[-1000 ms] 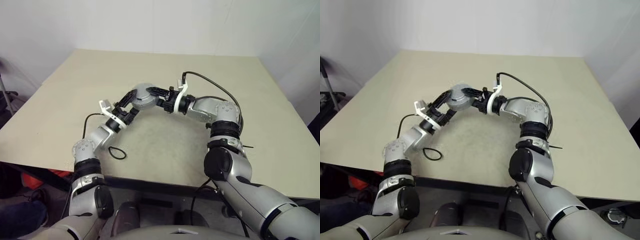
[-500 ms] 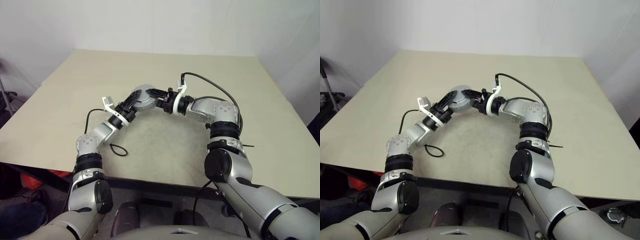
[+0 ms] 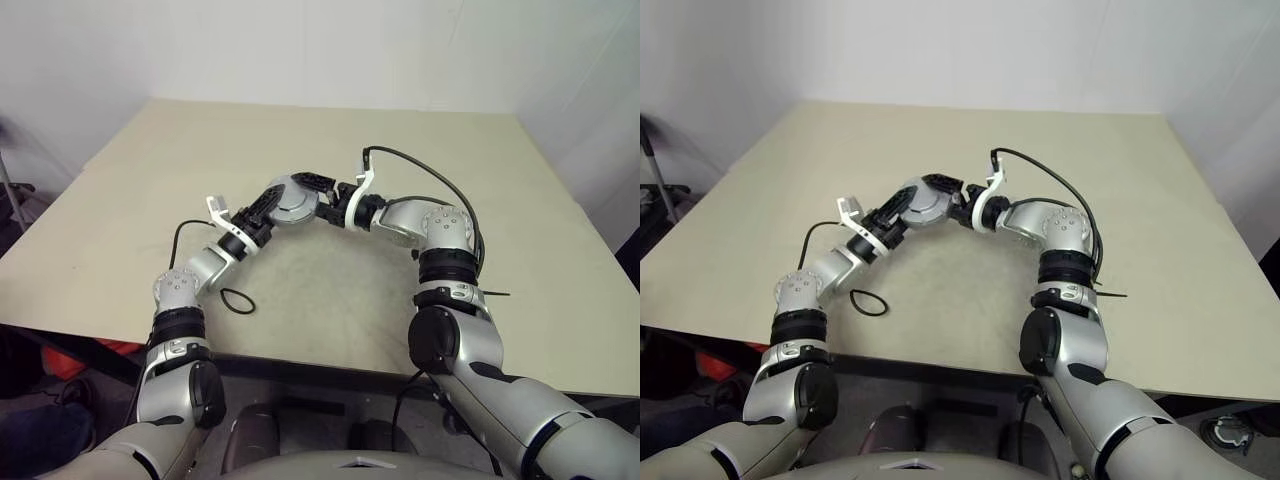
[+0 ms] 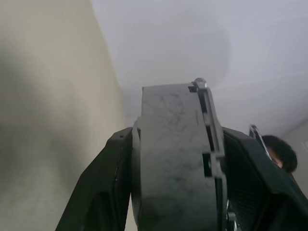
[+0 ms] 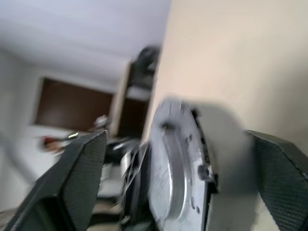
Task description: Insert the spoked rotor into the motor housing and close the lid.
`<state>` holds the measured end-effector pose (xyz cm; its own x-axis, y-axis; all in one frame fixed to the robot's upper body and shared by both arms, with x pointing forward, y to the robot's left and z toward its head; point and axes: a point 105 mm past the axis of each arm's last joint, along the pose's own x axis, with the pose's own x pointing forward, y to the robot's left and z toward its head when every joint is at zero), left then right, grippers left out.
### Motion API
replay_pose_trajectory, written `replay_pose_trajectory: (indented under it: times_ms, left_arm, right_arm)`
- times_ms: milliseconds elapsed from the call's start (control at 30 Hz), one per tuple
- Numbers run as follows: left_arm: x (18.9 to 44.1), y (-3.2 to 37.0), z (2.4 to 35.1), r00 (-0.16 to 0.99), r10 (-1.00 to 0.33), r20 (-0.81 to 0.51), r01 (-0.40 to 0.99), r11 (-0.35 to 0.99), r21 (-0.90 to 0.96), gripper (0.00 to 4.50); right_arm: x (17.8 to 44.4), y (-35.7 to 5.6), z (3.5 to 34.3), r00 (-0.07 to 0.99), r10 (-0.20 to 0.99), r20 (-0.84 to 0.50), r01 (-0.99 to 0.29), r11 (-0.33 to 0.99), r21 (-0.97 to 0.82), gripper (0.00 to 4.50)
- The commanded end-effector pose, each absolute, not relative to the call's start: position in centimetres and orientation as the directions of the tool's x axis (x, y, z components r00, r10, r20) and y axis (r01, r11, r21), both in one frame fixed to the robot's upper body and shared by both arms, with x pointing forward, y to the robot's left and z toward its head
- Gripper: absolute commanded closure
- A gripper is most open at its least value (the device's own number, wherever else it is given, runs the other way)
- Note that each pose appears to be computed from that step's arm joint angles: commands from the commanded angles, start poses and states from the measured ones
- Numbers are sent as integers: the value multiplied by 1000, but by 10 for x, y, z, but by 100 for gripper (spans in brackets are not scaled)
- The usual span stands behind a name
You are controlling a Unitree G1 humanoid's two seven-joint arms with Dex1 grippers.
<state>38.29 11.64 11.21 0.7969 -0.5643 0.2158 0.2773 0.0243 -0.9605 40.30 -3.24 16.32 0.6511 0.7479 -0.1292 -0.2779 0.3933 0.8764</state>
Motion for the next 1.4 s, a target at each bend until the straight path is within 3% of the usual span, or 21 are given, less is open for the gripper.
replay_pose_trajectory:
  times_ms: [33,367,533,733,767,833,933,1267,1400]
  left_arm:
    - [388,135,121,833,-502,233,309,72,-948,207]
    - [388,226,98,977,-171,130,171,250,-953,207]
    - [380,282,73,997,73,-8,-33,356,-934,207]
    - [380,287,77,996,85,6,-28,389,-921,207]
    - [380,287,77,996,83,11,-23,406,-914,151]
    - [379,288,78,996,84,7,-30,430,-902,110]
    - [376,302,80,991,137,-11,-73,452,-889,12]
    - [371,328,108,980,190,55,-72,601,-796,12]
    - [378,282,134,989,-33,142,111,802,-588,12]
  right_arm:
    - [413,-40,176,715,693,-91,-314,436,844,11]
    - [423,-58,163,767,629,-126,-270,495,826,11]
    - [422,-58,160,765,631,-130,-265,491,830,11]
    - [419,-51,161,742,659,-122,-284,474,833,11]
    - [419,-51,160,737,664,-125,-284,472,835,6]
    - [418,-49,158,727,672,-137,-280,473,835,6]
    - [418,-50,154,719,677,-155,-275,482,832,6]
    - [418,-46,151,704,689,-174,-307,516,800,6]
    - [420,-62,178,783,621,-35,-531,697,483,6]
